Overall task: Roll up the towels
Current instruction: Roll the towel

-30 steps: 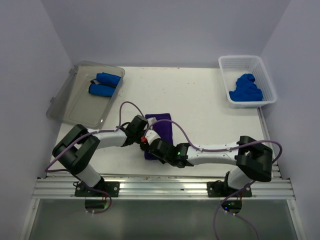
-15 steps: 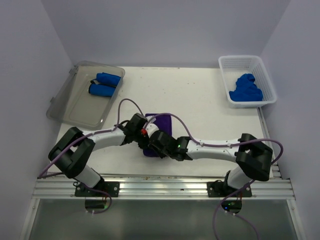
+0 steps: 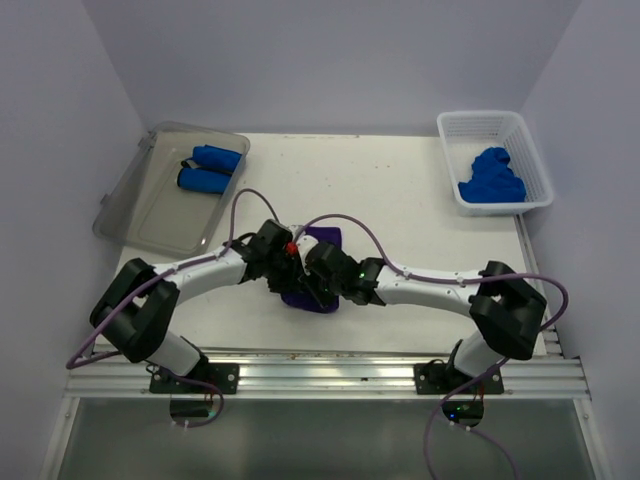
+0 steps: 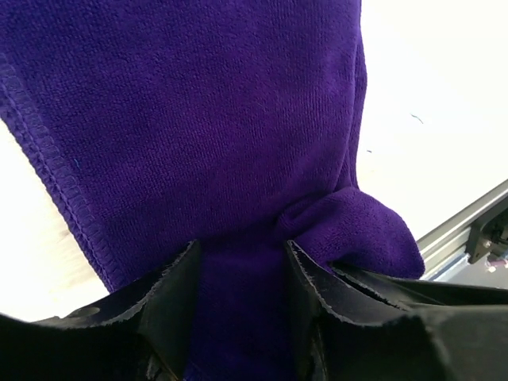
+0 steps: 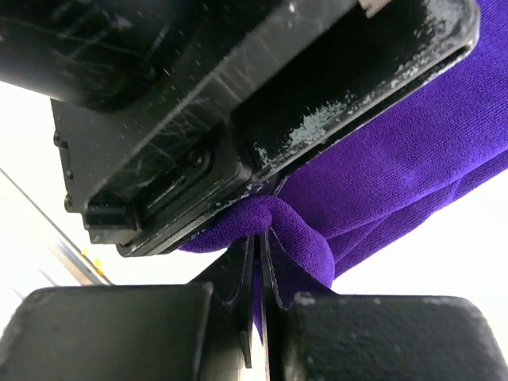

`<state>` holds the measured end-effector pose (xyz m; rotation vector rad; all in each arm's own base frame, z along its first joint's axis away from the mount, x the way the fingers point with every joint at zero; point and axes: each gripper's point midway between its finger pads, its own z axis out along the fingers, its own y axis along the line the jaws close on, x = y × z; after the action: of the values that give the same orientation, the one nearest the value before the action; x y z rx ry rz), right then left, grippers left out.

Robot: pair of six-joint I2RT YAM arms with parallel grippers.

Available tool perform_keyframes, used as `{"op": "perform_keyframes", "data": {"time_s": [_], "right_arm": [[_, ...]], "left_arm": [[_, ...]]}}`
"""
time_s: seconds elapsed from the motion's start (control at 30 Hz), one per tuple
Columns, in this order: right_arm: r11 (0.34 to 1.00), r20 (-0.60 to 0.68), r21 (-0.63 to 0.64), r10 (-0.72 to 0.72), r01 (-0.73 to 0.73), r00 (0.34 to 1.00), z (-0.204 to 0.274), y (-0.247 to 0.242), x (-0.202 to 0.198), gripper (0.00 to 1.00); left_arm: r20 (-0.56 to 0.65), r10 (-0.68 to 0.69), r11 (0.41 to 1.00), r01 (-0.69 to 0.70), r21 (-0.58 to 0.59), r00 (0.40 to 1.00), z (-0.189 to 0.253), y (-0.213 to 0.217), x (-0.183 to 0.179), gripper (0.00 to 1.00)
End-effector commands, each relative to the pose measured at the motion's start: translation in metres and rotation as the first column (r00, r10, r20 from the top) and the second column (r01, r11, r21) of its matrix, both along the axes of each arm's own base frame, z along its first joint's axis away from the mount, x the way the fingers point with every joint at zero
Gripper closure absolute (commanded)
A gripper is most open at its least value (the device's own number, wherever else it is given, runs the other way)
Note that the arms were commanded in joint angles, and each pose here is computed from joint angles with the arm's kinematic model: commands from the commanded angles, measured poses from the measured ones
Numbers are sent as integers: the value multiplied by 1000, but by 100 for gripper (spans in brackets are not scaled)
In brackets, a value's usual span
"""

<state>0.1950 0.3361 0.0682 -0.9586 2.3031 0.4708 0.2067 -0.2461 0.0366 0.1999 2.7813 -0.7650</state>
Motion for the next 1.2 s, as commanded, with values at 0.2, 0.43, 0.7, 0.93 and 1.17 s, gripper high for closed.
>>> {"op": "perform_keyframes", "data": {"time_s": [0.2, 0.43, 0.7, 0.93, 1.17], "right_arm": [[997, -113, 43, 64, -59, 992, -9, 22, -2, 100], [997, -165, 58, 62, -53, 984, -16, 25, 2, 100], [997, -205, 79, 42, -26, 978, -18, 23, 13, 100], [996, -274, 89, 8, 17, 962, -29, 19, 20, 100], [994, -323, 102, -7, 42, 946, -41, 18, 23, 100]], "left_arm": [[137, 69, 997, -63, -44, 988, 48, 2, 30, 50], [162, 118, 993, -118, -12, 980, 50, 16, 35, 45], [185, 179, 983, -182, 1, 966, 54, 28, 38, 39], [227, 281, 953, -298, 46, 933, 55, 51, 42, 48], [296, 375, 921, -389, -12, 879, 73, 67, 41, 67]]}}
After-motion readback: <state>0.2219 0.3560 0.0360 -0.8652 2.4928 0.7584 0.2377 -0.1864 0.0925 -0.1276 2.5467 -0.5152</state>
